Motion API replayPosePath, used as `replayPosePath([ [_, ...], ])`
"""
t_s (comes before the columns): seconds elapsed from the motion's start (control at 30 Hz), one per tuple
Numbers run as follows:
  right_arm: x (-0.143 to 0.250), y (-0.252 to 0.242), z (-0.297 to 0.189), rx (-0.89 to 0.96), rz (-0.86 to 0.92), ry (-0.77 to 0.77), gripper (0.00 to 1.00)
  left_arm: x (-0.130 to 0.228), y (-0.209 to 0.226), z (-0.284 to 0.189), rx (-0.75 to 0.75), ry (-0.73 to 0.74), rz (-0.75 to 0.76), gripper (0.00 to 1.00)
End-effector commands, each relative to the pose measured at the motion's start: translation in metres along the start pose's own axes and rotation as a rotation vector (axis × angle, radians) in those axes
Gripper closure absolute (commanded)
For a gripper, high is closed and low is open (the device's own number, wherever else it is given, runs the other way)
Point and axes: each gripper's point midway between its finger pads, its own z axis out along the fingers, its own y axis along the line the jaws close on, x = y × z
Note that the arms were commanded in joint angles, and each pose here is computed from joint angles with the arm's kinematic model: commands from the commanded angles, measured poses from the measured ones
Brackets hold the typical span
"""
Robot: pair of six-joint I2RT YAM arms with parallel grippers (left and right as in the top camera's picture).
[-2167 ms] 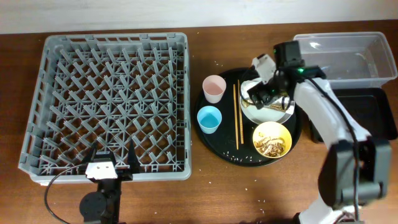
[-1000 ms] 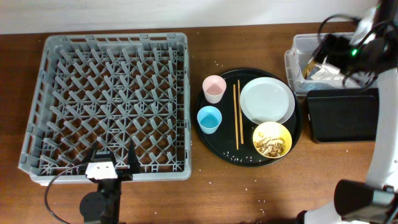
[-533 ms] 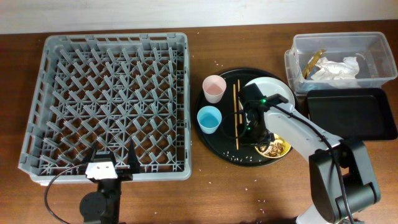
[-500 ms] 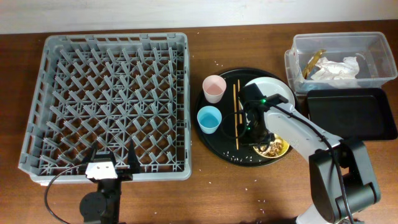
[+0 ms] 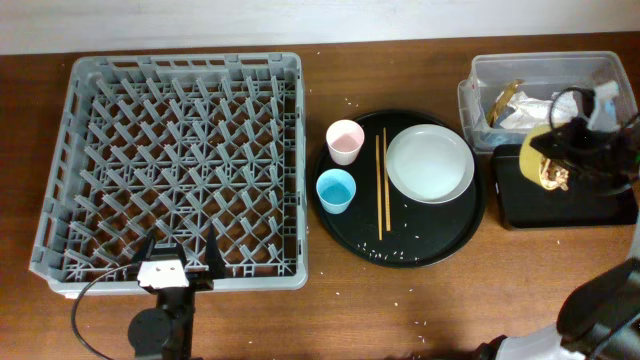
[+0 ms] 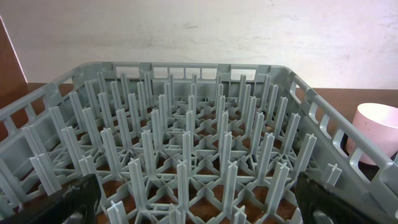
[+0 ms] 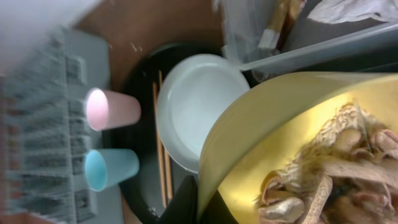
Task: Sort waste into correct bins and load items into the dishwasher rack
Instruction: 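Tip the yellow bowl's scraps into the black tray, then set the empty yellow bowl back on the round tray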
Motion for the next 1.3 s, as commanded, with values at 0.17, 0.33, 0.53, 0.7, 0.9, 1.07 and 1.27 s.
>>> replayPosePath([
  [0.17, -0.026, -0.036, 0.014, -0.634, 0.273, -0.13, 0.96, 0.001, 0.001, 0.0, -0.006, 0.001, 0.012, 0.01],
  [0.33, -0.04, -0.066, -0.033, -0.755, 0.619, -0.185, 0.96, 0.001, 0.001, 0.0, -0.006, 0.001, 0.012, 0.01],
  [0.53, -0.038, -0.093, -0.058, -0.748, 0.717, -0.247, 0.96, 0.001, 0.001, 0.0, -0.006, 0.001, 0.012, 0.01],
  [0.7, -0.033, -0.066, -0.04, -0.754, 0.643, -0.197, 0.96, 0.001, 0.001, 0.0, -0.006, 0.001, 0.012, 0.01],
  [0.9, 0.028, 0.022, -0.025, -0.537, 0.314, 0.046, 0.96, 0.001, 0.001, 0.0, -0.006, 0.001, 0.012, 0.01],
  [1.07, 0.124, 0.102, 0.044, -0.21, -0.083, 0.562, 0.96, 0.001, 0.001, 0.0, -0.006, 0.001, 0.012, 0.01],
  [1.27, 0.179, 0.086, 0.094, 0.698, -0.242, 0.611, 0.96, 0.001, 0.001, 0.0, -0.006, 0.001, 0.012, 0.01],
])
